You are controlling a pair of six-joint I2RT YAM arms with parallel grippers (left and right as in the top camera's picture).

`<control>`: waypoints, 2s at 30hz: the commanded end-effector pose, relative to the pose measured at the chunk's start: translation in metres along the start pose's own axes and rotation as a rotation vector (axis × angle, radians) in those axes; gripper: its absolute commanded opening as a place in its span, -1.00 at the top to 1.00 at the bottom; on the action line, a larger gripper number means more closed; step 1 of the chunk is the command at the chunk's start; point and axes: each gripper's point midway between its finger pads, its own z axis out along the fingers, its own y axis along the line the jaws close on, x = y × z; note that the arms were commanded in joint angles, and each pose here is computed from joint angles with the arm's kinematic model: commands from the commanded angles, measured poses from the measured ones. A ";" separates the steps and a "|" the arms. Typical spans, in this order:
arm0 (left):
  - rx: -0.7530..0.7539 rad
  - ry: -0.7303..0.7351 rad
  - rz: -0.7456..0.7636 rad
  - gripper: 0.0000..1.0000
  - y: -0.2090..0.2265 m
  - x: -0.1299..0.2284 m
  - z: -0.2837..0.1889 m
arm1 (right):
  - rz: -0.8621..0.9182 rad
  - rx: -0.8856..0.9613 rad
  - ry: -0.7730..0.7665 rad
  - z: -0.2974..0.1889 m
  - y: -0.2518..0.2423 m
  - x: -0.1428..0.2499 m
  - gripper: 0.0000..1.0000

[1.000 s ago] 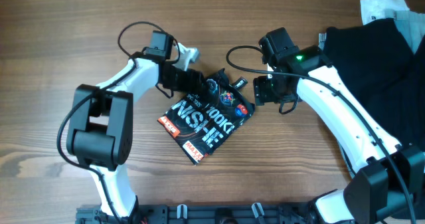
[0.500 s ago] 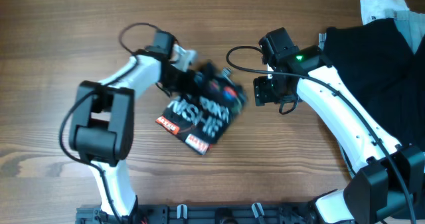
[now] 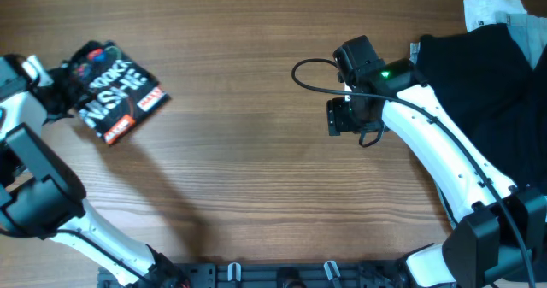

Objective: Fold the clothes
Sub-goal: 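Carry the bundle to the far left corner and release it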

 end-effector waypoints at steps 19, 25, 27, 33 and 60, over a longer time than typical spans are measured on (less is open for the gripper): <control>0.075 -0.006 0.138 -0.58 -0.126 -0.023 -0.037 | 0.019 -0.060 -0.034 -0.007 0.011 -0.007 -0.46; -0.013 0.119 0.274 0.32 -0.169 0.046 0.015 | 0.018 -0.054 -0.016 -0.007 0.009 -0.003 -0.46; -0.139 0.152 0.238 0.53 -0.146 0.058 0.024 | 0.018 -0.053 -0.011 -0.007 0.009 -0.001 -0.46; -0.240 0.330 0.221 0.33 -0.110 0.102 0.027 | 0.018 -0.053 -0.012 -0.007 0.009 -0.001 -0.46; 0.075 0.584 0.165 0.68 -0.117 0.131 -0.072 | 0.013 -0.045 -0.028 -0.007 0.008 -0.005 -0.49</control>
